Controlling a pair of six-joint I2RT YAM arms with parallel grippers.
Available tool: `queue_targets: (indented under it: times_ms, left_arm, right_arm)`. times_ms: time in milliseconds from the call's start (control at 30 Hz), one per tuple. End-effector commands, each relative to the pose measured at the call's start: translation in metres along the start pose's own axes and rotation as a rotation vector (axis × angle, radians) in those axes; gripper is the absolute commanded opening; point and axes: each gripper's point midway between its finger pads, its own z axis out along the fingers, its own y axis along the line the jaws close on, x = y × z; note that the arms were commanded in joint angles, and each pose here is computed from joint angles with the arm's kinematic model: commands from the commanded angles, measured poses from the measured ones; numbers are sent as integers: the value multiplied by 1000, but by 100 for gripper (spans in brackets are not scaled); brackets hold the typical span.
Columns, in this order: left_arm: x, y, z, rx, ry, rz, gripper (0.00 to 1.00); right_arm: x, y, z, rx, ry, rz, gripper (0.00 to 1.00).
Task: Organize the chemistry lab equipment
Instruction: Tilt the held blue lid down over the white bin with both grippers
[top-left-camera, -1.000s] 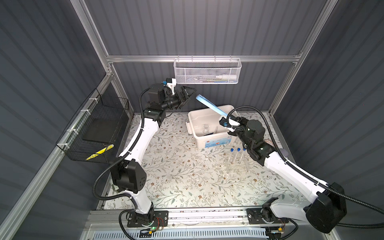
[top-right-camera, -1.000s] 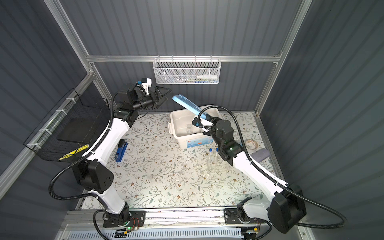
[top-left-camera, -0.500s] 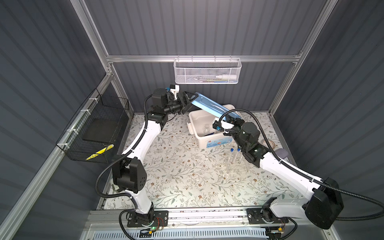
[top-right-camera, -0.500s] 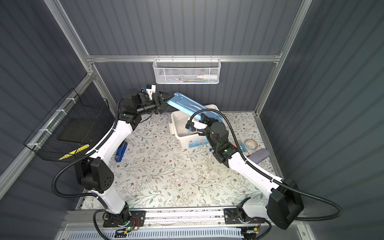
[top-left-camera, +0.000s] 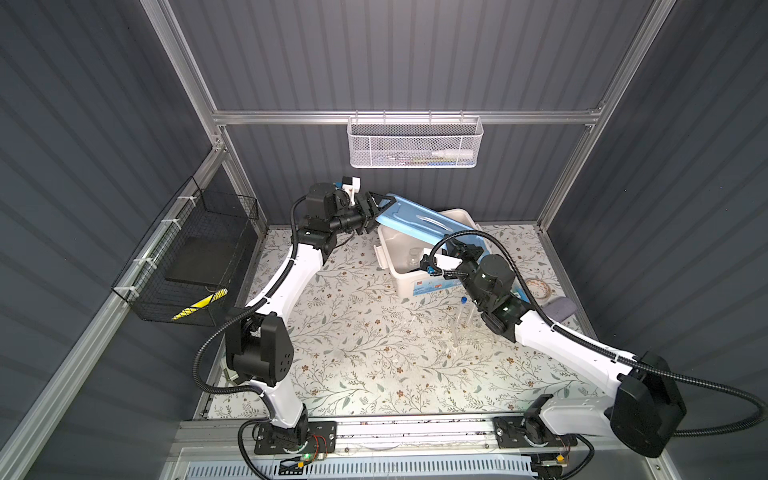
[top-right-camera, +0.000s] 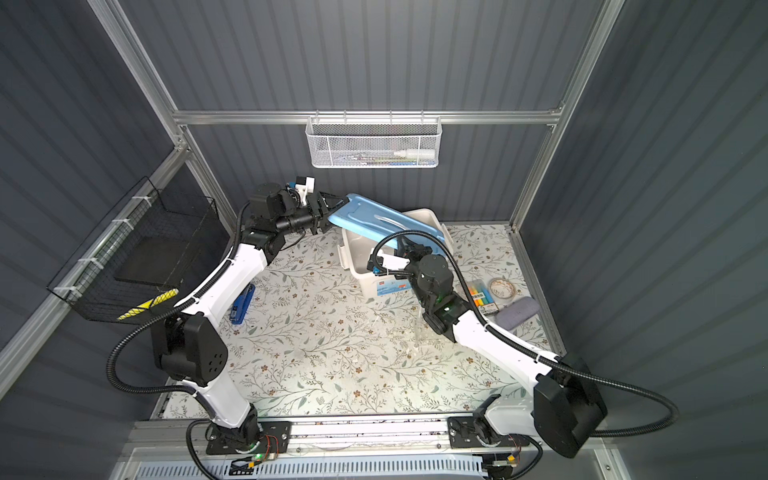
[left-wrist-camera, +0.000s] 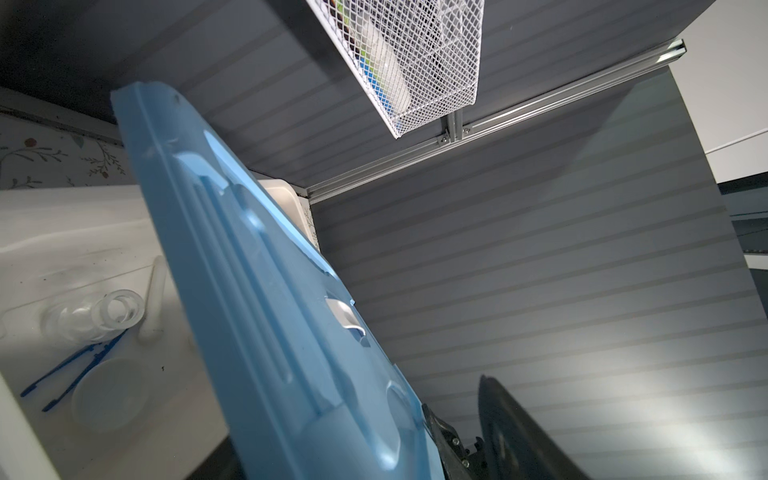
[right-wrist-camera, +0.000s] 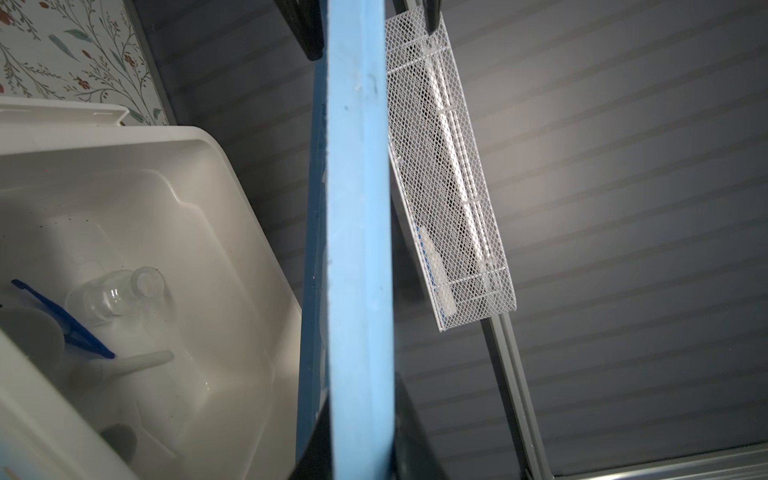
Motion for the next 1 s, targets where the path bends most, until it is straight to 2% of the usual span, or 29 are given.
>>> queue_targets:
  times_ms: [0, 267, 500, 967]
  left_arm:
    - [6, 1, 4, 22, 25, 19, 66]
    - [14, 16, 6, 26, 40, -8, 44]
    - [21, 22, 3, 44, 31, -22, 31]
    - [33, 51, 2, 31, 5, -89, 27]
  right_arm:
    - [-7, -16, -1, 83, -32, -6, 14]
    - [-3, -5, -3, 62, -33, -28, 18]
    - [4, 4, -2, 9, -6, 12, 31]
    - [44, 35, 4, -187, 107, 168, 57]
